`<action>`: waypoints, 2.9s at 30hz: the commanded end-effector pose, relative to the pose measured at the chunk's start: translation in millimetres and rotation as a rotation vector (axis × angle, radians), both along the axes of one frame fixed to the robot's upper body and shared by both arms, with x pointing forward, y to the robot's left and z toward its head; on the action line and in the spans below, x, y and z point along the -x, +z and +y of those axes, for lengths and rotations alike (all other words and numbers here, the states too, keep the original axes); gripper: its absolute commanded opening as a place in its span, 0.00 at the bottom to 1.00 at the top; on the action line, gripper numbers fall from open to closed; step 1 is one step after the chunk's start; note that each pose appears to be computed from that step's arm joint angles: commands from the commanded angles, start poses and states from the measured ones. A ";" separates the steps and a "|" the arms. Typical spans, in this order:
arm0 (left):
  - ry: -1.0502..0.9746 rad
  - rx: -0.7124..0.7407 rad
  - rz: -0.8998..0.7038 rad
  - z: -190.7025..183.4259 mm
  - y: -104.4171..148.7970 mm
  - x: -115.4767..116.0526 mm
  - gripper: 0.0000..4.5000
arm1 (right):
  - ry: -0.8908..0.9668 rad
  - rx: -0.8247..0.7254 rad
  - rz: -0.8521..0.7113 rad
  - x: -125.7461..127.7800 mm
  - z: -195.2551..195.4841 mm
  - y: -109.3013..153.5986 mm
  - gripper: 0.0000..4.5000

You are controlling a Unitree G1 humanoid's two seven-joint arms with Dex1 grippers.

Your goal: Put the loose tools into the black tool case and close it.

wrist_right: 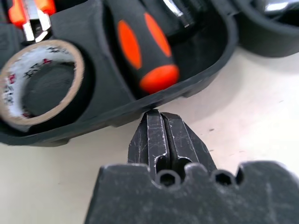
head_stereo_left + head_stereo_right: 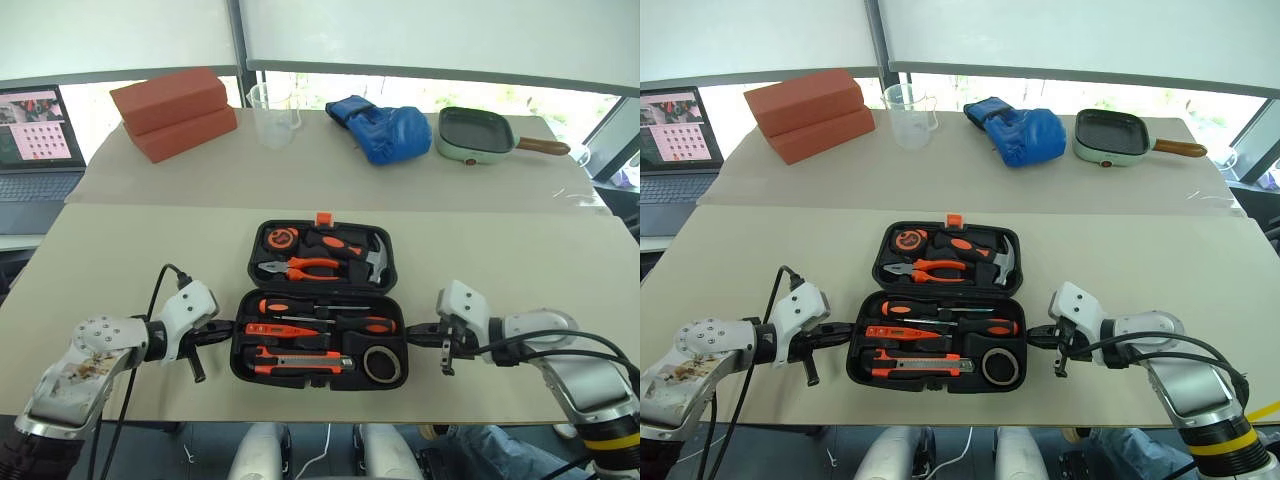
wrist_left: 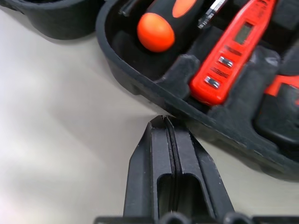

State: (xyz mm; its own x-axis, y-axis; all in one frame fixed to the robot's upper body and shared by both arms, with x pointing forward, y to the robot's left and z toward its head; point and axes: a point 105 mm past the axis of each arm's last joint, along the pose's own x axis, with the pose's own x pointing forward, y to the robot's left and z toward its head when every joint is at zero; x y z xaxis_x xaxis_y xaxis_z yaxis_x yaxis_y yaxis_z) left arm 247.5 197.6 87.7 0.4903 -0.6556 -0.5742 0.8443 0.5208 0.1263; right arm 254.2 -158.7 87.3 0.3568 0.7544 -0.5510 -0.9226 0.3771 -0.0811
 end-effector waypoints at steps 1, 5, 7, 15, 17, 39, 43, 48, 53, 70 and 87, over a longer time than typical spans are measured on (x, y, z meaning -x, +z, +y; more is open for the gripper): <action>0.071 -0.010 0.059 20.1 -2.5 1.3 0.01 | -0.033 -0.005 -0.049 -2.9 -10.6 18.5 0.00; 0.210 0.083 0.077 35.5 13.6 -19.7 0.28 | -0.107 -0.024 -0.026 -9.7 -27.9 30.5 0.19; 0.265 0.155 0.089 38.5 25.8 -33.5 0.42 | -0.154 -0.062 -0.008 -16.6 -35.7 40.2 0.32; 0.390 0.399 0.182 13.7 69.3 -100.9 1.00 | -0.333 -0.234 0.032 -75.4 -32.1 70.9 0.93; 0.397 0.413 0.207 6.8 73.0 -110.1 1.00 | -0.373 -0.249 0.045 -89.1 -26.3 72.8 0.98; 0.377 0.358 0.203 -19.2 56.7 -134.0 0.21 | -0.424 -0.231 0.138 -114.5 7.8 46.9 0.23; 0.366 0.366 0.212 -22.3 55.5 -130.6 0.00 | -0.408 -0.255 0.127 -112.1 13.3 53.3 0.01; 0.308 0.417 0.205 -32.4 64.0 -117.7 0.00 | -0.378 -0.337 0.090 -106.8 20.8 73.5 0.01; 0.272 0.444 0.207 -36.7 67.8 -103.4 0.00 | -0.381 -0.373 0.080 -101.3 21.9 81.5 0.01; 0.313 0.374 0.186 -31.3 52.9 -108.8 0.00 | -0.528 -0.241 0.238 -57.1 -25.9 66.4 0.62; 0.297 0.379 0.180 -33.0 54.5 -110.5 0.00 | -0.540 -0.306 0.336 -57.1 -3.4 46.2 0.17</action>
